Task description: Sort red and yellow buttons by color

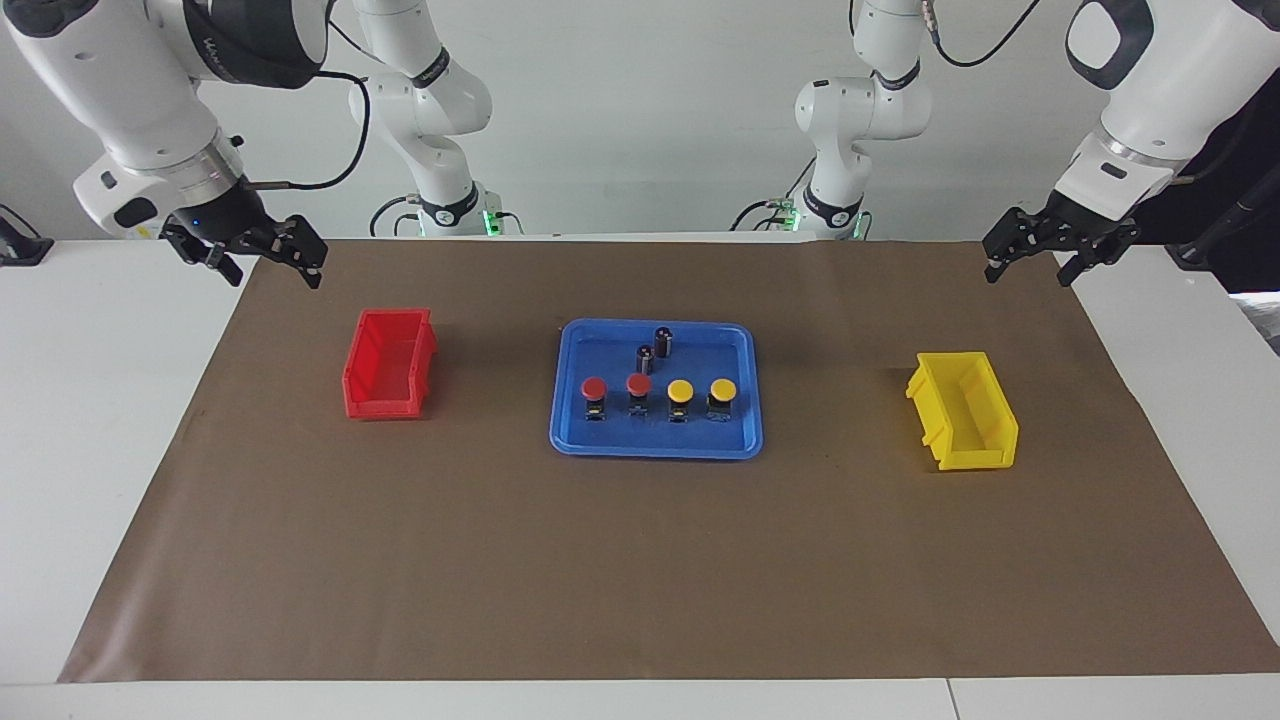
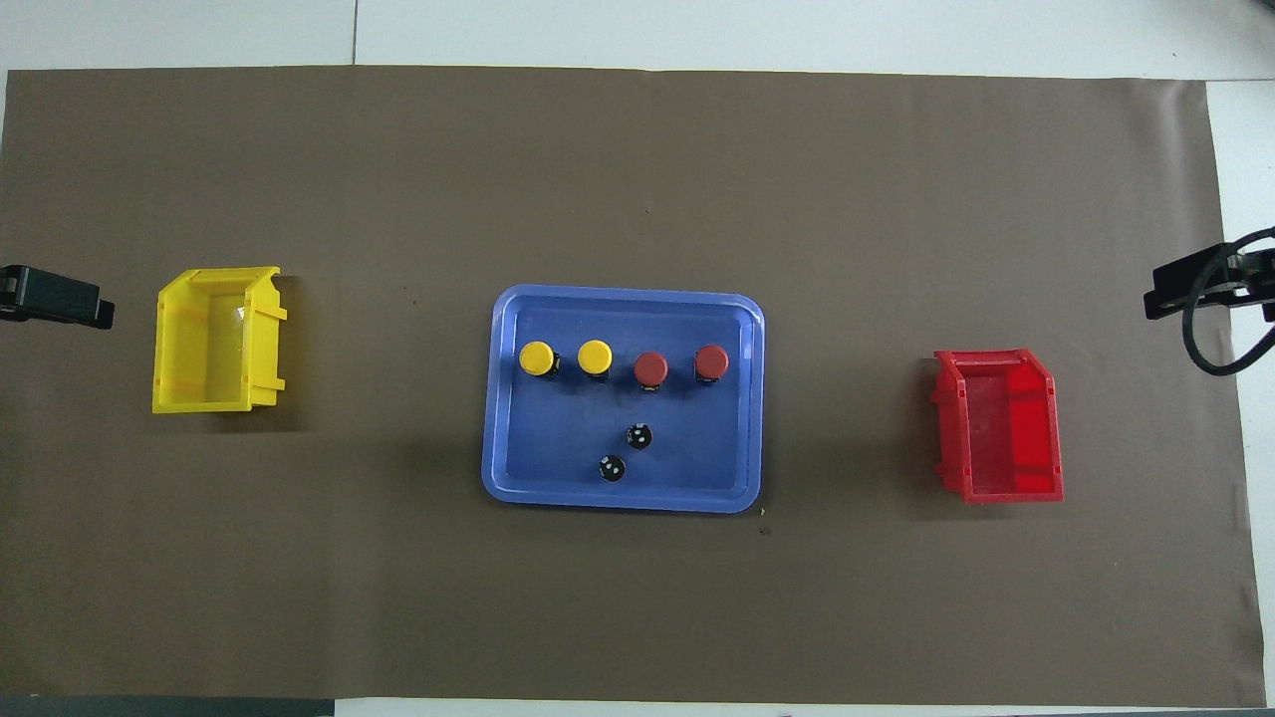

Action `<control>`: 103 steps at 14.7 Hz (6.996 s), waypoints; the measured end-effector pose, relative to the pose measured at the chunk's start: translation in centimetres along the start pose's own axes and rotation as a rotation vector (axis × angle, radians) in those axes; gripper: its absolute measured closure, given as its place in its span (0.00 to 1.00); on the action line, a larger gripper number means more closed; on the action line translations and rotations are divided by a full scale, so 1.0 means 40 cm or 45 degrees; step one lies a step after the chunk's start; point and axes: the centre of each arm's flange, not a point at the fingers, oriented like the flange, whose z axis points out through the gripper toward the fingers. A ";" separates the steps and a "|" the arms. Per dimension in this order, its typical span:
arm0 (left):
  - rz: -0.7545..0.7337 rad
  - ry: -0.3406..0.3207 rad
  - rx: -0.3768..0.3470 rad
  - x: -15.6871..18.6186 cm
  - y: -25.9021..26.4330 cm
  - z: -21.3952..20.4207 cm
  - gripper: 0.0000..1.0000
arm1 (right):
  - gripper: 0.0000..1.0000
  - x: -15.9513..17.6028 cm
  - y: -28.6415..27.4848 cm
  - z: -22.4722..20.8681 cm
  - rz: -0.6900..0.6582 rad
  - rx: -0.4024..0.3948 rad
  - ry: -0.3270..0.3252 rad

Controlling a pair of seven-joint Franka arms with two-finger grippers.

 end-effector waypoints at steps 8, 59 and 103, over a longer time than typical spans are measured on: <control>0.000 0.000 0.000 0.000 0.000 0.000 0.00 | 0.00 0.000 0.000 0.000 0.000 0.000 0.000; -0.040 -0.034 -0.007 -0.017 -0.043 0.032 0.00 | 0.43 -0.038 -0.898 0.632 -0.058 0.082 0.176; -0.317 0.069 0.000 0.009 0.858 0.658 0.48 | 0.38 -0.255 -0.021 0.669 -0.230 0.146 0.141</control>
